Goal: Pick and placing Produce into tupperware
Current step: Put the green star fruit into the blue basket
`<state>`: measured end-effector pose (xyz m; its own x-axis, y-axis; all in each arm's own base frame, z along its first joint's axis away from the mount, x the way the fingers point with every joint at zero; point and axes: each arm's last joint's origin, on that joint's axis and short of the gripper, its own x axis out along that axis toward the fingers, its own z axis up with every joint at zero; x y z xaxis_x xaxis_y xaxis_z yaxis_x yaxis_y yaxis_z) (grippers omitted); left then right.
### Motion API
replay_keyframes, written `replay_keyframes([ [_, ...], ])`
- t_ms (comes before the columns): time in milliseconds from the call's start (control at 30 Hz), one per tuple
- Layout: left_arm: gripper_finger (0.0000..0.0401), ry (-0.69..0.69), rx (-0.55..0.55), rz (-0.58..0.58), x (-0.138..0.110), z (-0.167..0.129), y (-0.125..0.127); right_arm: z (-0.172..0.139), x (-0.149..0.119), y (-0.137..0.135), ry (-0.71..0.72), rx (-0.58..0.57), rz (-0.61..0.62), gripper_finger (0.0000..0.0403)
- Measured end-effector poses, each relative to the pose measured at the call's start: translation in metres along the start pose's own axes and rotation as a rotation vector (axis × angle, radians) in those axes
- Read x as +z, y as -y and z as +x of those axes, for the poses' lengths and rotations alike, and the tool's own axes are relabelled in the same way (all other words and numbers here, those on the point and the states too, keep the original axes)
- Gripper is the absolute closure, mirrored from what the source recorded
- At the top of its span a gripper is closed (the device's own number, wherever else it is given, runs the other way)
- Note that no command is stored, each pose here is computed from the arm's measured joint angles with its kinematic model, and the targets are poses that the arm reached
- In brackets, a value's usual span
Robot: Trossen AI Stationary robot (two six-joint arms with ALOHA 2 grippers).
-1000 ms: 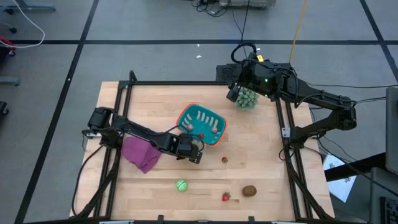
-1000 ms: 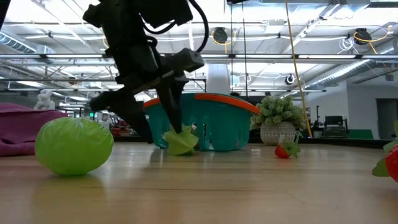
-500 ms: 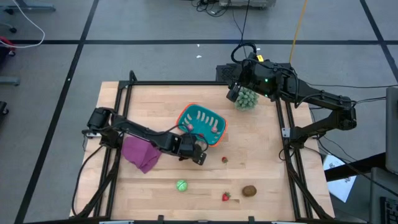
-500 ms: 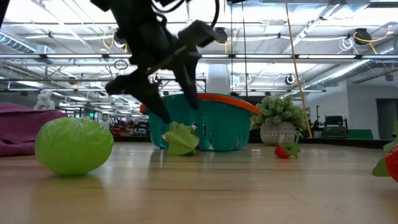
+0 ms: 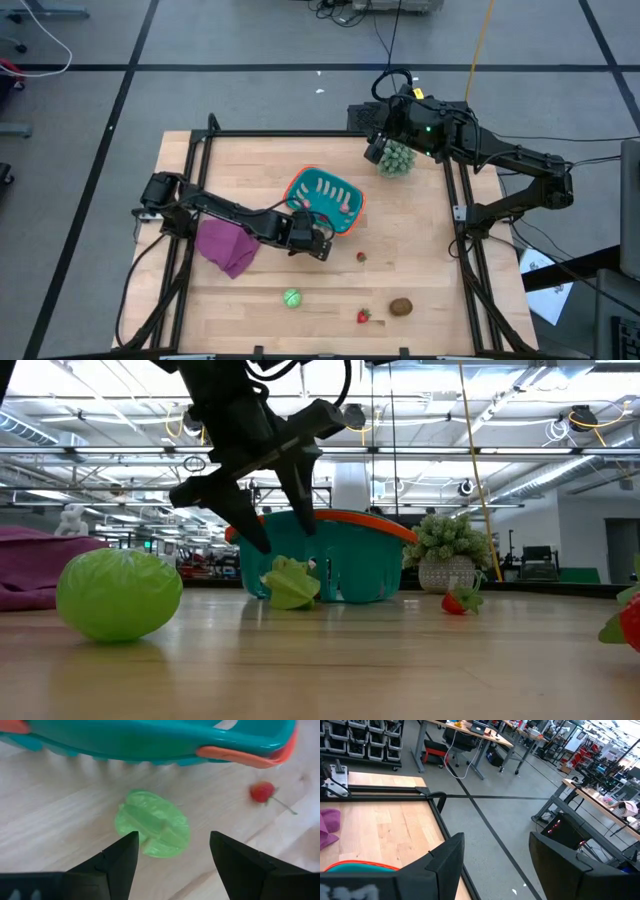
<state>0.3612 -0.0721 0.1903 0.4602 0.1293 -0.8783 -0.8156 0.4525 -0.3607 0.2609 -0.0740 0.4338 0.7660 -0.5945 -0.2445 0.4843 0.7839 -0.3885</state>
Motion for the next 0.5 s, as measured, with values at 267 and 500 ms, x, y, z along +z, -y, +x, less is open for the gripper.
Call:
replay_keyframes([
  [267, 0.0153, 0.003, -0.096, 0.032, -0.004, -0.002, 0.01, 0.0, 0.0, 0.0, 0.0, 0.0, -0.001, 0.0188],
  [500, 0.0153, 0.009, -0.124, 0.044, -0.005, -0.003, 0.014, 0.0, 0.0, 0.0, 0.0, 0.0, 0.003, 0.0188],
])
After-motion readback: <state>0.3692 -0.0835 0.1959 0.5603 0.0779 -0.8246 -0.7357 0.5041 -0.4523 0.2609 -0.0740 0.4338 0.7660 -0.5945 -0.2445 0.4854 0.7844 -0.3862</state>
